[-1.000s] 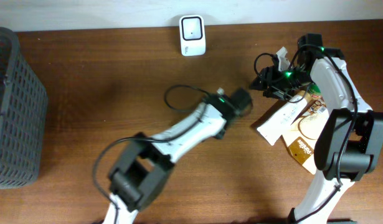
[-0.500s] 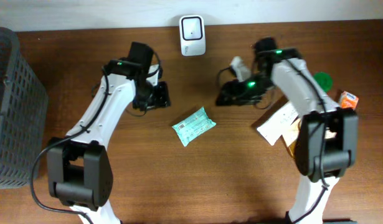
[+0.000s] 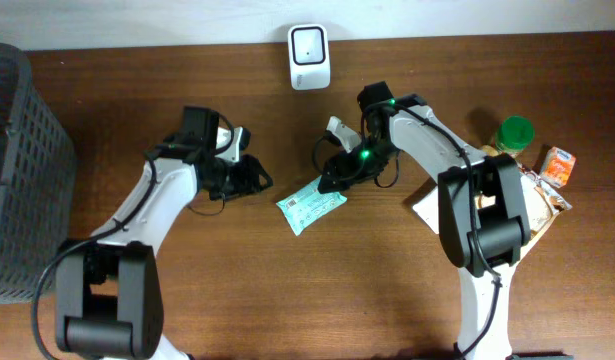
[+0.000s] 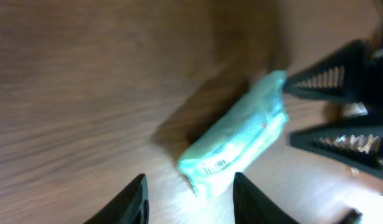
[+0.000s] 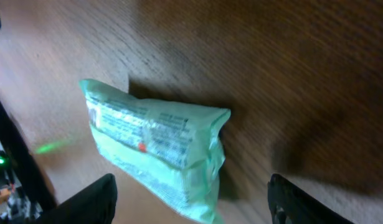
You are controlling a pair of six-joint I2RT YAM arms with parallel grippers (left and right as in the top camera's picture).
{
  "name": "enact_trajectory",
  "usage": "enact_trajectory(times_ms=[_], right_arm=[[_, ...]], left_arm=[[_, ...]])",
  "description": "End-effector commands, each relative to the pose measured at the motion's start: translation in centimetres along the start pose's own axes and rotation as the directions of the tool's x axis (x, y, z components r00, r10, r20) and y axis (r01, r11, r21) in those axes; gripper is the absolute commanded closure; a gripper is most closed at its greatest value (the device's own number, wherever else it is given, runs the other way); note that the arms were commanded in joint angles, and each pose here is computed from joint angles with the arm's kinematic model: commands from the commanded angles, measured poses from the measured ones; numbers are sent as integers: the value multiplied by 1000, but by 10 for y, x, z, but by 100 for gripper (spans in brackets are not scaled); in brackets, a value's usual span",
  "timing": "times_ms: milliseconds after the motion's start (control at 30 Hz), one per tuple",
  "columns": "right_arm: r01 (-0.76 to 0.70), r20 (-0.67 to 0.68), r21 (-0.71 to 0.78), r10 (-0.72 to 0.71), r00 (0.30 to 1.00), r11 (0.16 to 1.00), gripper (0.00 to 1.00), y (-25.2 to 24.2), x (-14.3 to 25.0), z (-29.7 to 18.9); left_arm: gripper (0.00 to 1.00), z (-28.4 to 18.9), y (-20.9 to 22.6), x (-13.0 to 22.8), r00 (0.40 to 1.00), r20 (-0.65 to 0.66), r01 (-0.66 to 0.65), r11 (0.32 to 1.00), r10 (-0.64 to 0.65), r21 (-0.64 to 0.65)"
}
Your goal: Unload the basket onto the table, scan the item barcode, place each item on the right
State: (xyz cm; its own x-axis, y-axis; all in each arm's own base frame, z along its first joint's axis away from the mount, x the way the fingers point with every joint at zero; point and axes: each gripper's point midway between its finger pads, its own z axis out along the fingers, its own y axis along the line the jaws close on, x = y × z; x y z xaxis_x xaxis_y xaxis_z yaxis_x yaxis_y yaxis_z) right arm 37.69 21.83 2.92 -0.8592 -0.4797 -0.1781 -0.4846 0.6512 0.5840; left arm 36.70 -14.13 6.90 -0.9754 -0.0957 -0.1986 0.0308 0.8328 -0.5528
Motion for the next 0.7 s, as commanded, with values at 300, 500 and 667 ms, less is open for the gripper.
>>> enact_trajectory(times_ms=[300, 500, 667], right_arm=[[-19, -44, -81, 16, 999, 997, 52, 21, -1, 40], [-175, -31, -70, 173, 984, 982, 73, 13, -10, 59], [-296, -21, -75, 296, 955, 952, 96, 12, -16, 62]], left_arm=[[77, 23, -16, 42, 995, -91, 47, 995, -40, 82], [75, 24, -12, 46, 994, -102, 54, 997, -48, 55], [73, 25, -8, 44, 995, -89, 49, 998, -46, 34]])
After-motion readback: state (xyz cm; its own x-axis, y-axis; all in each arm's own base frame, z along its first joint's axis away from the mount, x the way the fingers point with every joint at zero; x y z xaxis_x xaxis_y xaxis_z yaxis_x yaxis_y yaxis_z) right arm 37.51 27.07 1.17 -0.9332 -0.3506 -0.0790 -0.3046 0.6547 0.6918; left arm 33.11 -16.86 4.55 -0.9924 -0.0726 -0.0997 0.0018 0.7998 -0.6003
